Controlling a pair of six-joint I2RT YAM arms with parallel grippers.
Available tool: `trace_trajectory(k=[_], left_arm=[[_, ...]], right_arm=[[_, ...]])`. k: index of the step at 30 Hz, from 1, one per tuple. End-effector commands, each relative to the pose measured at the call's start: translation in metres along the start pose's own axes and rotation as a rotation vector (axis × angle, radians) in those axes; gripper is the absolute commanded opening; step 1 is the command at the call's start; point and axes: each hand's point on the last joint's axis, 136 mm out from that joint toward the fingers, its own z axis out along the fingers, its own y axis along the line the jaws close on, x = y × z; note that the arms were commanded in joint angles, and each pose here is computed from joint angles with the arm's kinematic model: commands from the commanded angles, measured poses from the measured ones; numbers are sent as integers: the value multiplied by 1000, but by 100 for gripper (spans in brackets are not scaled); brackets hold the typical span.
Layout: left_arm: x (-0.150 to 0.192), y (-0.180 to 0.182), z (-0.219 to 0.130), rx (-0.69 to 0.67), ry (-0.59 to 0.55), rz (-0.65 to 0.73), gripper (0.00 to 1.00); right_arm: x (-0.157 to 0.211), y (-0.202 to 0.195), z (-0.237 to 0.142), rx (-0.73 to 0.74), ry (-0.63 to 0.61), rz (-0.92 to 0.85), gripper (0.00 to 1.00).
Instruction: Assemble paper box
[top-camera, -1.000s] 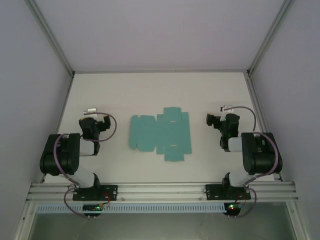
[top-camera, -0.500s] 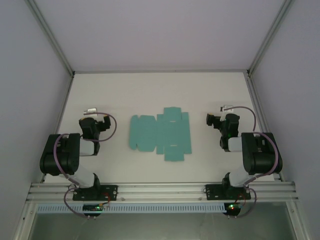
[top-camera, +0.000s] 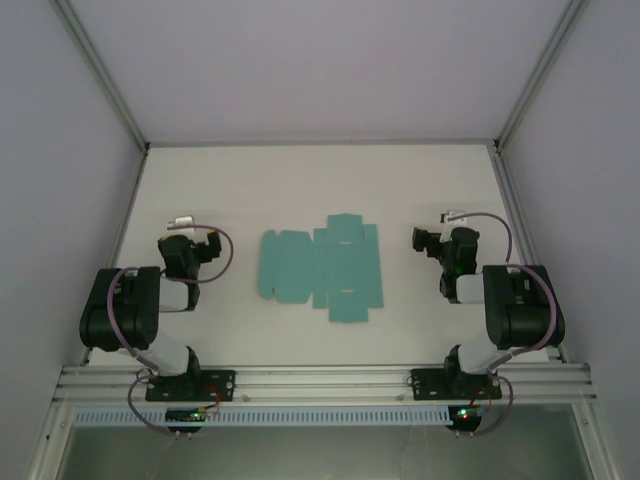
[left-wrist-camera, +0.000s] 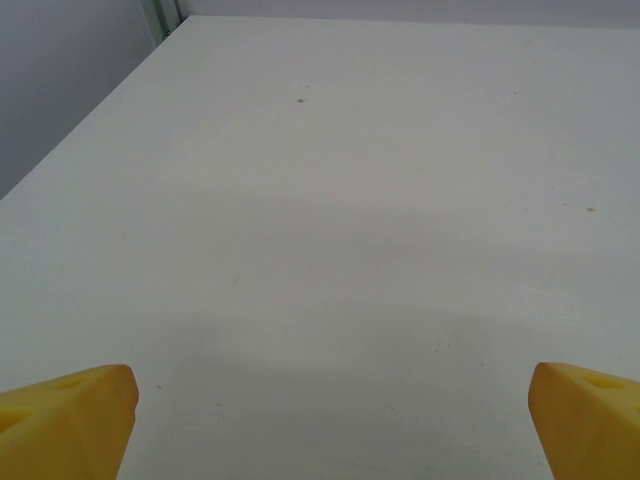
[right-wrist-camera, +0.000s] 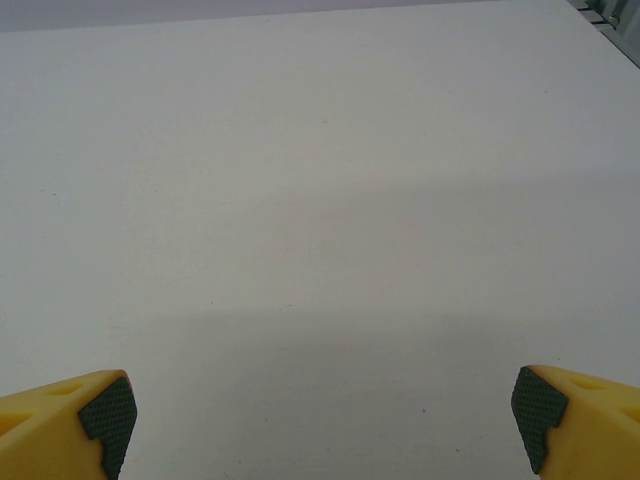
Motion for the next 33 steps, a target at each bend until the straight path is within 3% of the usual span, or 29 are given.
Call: trace_trajectory(k=[1,10,14,17,21,25,29,33], left_arm=[[-24,-2,2,0,-67,2,100],[-26,-2,2,0,-74,2,100],[-49,-3,-6,-12,-47,19,100],[-70,5,-15,-60,-6,-69,100],[-78,-32,-17,79,128,-153,100],[-68,-76,-23,232,225,-213,100],[-43,-101,-29,337,364,-303,99],[-14,-137,-42,475,509,-284,99]], right_arm=[[-7,3,1,-15,-23,-4,99],[-8,6,1,-34,-23,-3,99],[-25,8,-1,-30,7,-36,99],[-49,7,-7,36,51,-65,99],[-75,30,-14,-1,138,-27,99],[-67,75,-19,-90,256,66,99],[-40,141,-29,-279,399,129,86],[-3,191,-35,-442,591,203,62]])
